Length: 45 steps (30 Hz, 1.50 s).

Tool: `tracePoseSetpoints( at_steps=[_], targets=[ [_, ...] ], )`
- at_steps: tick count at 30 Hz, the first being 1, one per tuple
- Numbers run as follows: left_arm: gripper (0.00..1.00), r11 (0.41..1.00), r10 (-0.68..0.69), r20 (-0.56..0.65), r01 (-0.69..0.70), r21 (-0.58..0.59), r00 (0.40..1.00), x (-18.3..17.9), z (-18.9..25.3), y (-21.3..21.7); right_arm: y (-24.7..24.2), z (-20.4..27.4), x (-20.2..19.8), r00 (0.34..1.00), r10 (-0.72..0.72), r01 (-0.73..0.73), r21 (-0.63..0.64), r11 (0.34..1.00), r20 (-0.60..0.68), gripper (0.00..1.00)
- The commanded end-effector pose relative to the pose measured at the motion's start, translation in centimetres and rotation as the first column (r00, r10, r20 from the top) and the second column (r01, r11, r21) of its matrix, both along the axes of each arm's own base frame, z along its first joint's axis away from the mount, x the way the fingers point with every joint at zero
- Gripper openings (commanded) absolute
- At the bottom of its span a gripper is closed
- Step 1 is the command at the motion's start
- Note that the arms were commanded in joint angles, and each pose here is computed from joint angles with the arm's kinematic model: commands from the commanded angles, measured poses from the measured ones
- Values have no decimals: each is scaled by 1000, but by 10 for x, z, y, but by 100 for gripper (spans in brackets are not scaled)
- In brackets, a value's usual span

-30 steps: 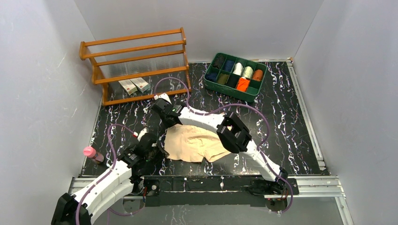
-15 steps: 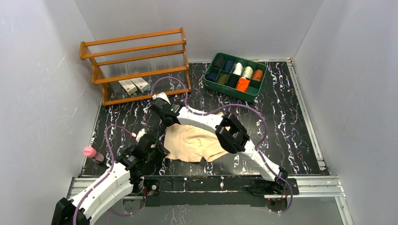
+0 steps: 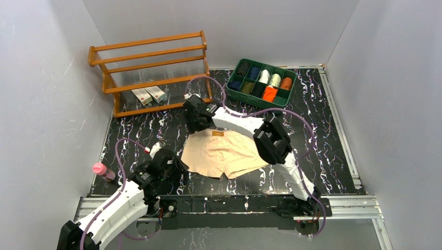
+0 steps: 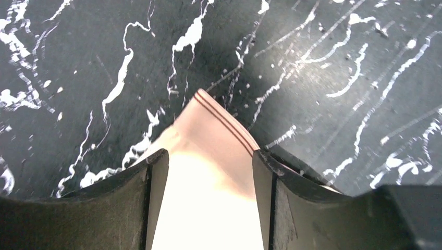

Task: Roll the underwear
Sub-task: Fold the underwear at the center of the board.

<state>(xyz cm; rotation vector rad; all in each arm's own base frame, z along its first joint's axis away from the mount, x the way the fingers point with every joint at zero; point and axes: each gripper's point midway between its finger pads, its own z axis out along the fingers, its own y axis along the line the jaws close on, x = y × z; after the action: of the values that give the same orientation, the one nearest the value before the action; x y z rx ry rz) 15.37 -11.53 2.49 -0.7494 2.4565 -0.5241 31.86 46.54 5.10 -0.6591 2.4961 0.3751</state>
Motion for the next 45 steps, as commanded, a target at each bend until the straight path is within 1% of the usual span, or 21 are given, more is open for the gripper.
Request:
tracePoseSetpoints(
  at_steps=[1,3,4,6,7,8,10,11,12,14,16,17,19,21,23,27,32,36,40,42,45],
  targets=[
    [56,994,23,-20,-21,108,1000,-2,-2,18,6,68,-1,999,27,-32,196,980,24,71],
    [64,992,15,-3,-14,128,1000,3,3,19,3,70,-2,1000,21,-24,200,979,15,79],
    [70,990,-2,7,1,144,1000,6,6,19,1,70,-2,1000,19,-21,196,980,12,81],
    [78,981,-29,10,27,194,1000,11,11,22,-6,71,-2,1000,-6,4,188,982,12,87],
    [81,975,-41,1,40,219,999,14,14,22,-12,72,1,998,-53,48,197,979,17,96],
    [83,969,-56,-7,56,239,998,17,16,22,-18,74,4,995,-97,90,203,975,22,98],
    [86,961,-90,-22,92,259,996,23,21,19,-31,81,8,982,-189,178,231,957,27,99],
    [86,961,-101,-32,106,256,994,25,22,17,-34,85,9,981,-195,184,263,947,17,99],
    [86,961,-114,-46,122,246,992,27,22,15,-33,88,6,986,-164,158,311,937,-7,99],
    [83,969,-130,-59,140,204,990,29,22,9,-32,94,1,991,-89,122,415,901,-98,97],
    [78,978,-135,-59,143,151,989,31,22,5,-37,94,1,980,-57,144,476,868,-192,83],
    [77,983,-141,-54,146,115,989,31,22,2,-41,92,3,976,-60,156,479,864,-210,80],
    [77,987,-155,-60,157,22,986,30,25,-4,-45,87,6,975,-76,164,451,877,-208,78],
    [76,991,-134,-57,133,-27,989,34,27,-3,-45,83,4,974,-70,159,429,889,-216,76],
    [73,994,-103,-78,99,-54,992,33,24,1,-44,77,3,971,-60,153,410,899,-232,73],
    [59,999,-35,-138,29,-46,990,30,16,12,-42,74,-1,970,-51,140,375,916,-237,69],
    [51,998,55,-156,-58,-13,986,22,10,24,-33,79,-5,981,-27,97,358,929,-194,68],
    [47,992,109,-124,-115,-43,986,19,4,26,-22,79,0,988,-43,89,313,945,-150,67],
    [43,994,99,-135,-104,-35,986,19,-1,26,-15,72,5,991,-99,117,225,967,-90,65],
    [41,996,78,-149,-82,-22,986,19,-5,25,-10,69,5,993,-97,109,203,973,-66,65],
    [35,998,50,-168,-53,-14,984,19,-7,23,-2,67,3,995,-87,95,190,977,-47,65]
  ],
)
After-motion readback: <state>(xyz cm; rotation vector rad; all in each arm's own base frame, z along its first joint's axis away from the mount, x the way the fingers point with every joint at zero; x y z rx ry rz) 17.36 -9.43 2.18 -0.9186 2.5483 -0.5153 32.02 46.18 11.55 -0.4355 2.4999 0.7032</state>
